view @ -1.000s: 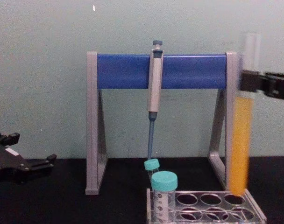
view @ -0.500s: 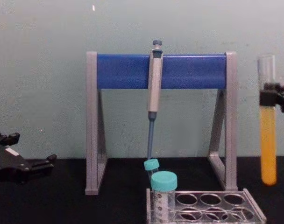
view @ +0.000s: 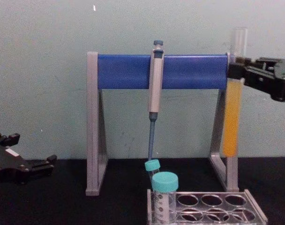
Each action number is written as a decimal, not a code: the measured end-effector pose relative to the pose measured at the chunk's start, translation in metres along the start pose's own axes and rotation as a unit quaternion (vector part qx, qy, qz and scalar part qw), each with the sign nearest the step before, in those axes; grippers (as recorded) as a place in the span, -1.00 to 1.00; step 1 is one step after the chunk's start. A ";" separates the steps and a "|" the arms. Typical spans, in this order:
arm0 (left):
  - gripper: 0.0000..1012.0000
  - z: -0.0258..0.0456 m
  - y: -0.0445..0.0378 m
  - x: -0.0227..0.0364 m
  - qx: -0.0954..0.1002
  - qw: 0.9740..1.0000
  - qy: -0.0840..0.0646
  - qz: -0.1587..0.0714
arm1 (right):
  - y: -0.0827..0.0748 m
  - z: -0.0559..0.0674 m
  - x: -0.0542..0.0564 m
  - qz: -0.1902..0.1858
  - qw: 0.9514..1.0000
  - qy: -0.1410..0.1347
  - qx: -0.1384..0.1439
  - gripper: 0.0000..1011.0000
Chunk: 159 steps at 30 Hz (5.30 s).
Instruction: Pick up the test tube from the test tube rack, shake it, then place it back into the test tube rack.
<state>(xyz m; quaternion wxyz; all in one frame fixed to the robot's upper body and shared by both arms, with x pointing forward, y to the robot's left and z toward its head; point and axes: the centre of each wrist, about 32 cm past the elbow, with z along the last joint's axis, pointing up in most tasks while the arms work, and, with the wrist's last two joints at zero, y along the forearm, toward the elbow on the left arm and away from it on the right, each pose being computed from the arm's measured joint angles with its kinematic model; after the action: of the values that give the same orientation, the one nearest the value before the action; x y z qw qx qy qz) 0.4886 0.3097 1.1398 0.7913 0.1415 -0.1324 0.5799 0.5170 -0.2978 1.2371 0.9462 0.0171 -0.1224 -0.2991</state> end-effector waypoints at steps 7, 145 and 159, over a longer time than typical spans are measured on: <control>0.98 0.0000 0.0000 0.0000 0.000 1.000 0.000 0.000 | 0.004 0.000 -0.001 0.061 0.996 0.063 0.020 -0.56; 0.98 0.0000 0.0000 0.0000 0.000 1.000 0.000 0.000 | 0.010 -0.070 -0.007 0.032 0.997 0.067 -0.031 -0.56; 0.98 0.0000 0.0000 0.0000 0.000 1.000 0.000 0.000 | 0.011 -0.076 -0.009 0.036 0.996 0.071 -0.048 -0.56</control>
<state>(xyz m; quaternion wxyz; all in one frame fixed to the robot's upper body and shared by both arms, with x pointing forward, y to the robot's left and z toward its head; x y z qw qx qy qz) 0.4886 0.3097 1.1398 0.7913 0.1415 -0.1325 0.5799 0.5350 -0.2865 1.1624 0.9624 -0.0114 -0.0414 -0.2683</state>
